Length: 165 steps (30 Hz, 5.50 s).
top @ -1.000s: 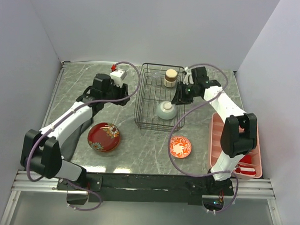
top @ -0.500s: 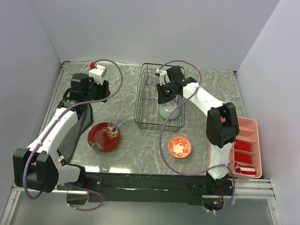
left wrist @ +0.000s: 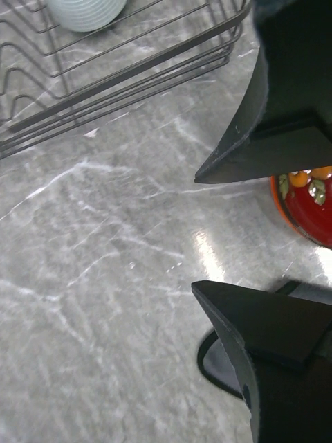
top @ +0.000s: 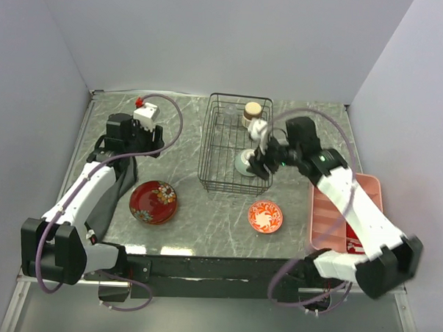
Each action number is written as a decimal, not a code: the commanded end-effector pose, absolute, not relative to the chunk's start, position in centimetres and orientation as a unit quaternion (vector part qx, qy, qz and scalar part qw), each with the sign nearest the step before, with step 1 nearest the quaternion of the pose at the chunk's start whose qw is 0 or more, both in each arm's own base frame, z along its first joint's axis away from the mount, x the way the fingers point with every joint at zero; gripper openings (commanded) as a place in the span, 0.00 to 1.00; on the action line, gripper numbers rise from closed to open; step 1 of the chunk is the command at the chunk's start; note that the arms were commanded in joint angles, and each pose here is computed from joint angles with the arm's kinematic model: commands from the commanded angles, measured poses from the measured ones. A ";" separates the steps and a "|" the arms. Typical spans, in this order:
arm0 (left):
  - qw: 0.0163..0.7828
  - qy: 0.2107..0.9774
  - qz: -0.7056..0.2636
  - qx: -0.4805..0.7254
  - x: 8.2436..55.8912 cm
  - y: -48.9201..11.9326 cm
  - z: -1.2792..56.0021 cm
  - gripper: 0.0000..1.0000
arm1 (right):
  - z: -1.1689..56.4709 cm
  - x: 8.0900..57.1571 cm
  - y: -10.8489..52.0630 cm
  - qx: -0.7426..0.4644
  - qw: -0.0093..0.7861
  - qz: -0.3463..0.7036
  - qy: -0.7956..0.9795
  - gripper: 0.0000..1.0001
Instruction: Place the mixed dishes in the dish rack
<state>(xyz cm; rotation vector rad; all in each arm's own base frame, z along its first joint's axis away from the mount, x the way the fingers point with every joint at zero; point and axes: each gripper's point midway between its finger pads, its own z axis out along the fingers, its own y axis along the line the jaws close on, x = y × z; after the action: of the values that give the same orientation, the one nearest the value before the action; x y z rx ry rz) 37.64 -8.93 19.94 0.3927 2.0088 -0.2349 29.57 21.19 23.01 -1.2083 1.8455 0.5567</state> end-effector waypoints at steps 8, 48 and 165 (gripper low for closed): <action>0.503 0.839 -0.129 0.160 35.2 -9.6 19.8 0.62 | 14.3 15.1 15.8 -0.786 0.239 0.146 0.551 0.71; 0.526 0.809 -0.219 0.146 34.9 -11.2 23.4 0.63 | 26.0 16.1 23.6 -0.703 0.248 0.265 0.611 0.00; 0.514 0.828 -0.113 0.191 43.8 -15.2 21.3 0.69 | 18.9 34.3 25.2 -0.500 0.289 0.195 0.793 0.71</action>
<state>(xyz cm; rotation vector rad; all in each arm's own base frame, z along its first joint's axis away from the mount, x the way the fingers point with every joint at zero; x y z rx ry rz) 44.34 -15.17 18.23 0.4517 2.0853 -0.2782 33.89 23.75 16.03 -1.0159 2.4692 0.6475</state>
